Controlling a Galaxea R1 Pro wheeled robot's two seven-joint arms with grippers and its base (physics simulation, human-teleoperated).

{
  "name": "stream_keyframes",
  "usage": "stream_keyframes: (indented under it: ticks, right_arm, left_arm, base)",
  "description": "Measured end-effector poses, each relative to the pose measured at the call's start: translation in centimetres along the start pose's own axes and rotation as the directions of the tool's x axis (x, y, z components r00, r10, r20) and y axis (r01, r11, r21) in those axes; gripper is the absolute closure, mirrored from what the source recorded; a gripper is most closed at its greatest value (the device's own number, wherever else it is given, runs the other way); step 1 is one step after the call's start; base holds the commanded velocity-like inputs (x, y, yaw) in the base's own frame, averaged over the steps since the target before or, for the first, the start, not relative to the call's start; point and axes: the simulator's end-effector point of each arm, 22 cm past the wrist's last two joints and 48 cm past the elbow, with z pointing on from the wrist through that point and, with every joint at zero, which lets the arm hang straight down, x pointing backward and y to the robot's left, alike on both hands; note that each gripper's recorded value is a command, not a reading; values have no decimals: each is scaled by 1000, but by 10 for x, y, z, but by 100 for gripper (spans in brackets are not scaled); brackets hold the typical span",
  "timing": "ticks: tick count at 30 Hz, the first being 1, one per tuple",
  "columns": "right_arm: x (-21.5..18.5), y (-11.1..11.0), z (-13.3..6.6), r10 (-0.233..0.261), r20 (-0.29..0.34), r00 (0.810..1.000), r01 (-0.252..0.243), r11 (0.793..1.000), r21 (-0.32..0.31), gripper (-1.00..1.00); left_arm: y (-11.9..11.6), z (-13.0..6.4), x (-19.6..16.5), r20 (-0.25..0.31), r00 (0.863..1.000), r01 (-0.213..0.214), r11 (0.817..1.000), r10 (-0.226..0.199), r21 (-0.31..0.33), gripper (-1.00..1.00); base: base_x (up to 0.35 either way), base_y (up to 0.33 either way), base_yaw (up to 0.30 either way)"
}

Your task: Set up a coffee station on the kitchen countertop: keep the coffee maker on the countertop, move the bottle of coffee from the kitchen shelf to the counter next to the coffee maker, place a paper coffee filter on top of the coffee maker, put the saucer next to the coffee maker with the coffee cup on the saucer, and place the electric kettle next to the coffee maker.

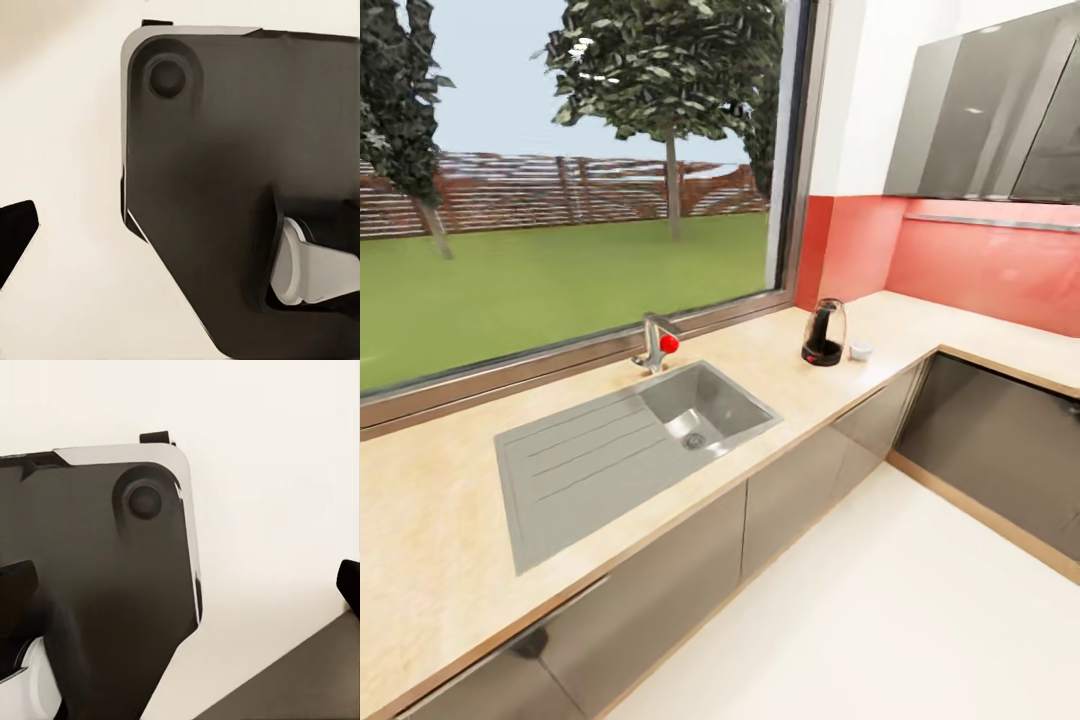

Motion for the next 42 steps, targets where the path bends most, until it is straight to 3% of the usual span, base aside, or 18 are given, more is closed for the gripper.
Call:
stream_keyframes:
  ticks: [7,12,17,42]
  right_arm:
    - [-2,-1,0,0,5,1000,0,1000,0,-100]
    - [-3,-1,-1,0,9,1000,0,1000,-1,-100]
    - [-3,6,-1,-6,9,1000,6,1000,-12,-100]
    - [-4,6,-1,0,13,1000,0,1000,-10,-100]
  left_arm:
    - [2,0,1,-5,1000,-9,1000,9,-1,-100]
    - [4,-1,8,-21,996,-83,997,83,0,-100]
    - [2,-1,14,-29,993,-117,993,117,5,-100]
    - [6,-2,13,-25,993,-119,993,119,-1,-100]
  base:
    - [0,0,-265]
    - [74,-51,-265]
    - [135,-222,-91]
    - [252,-202,42]
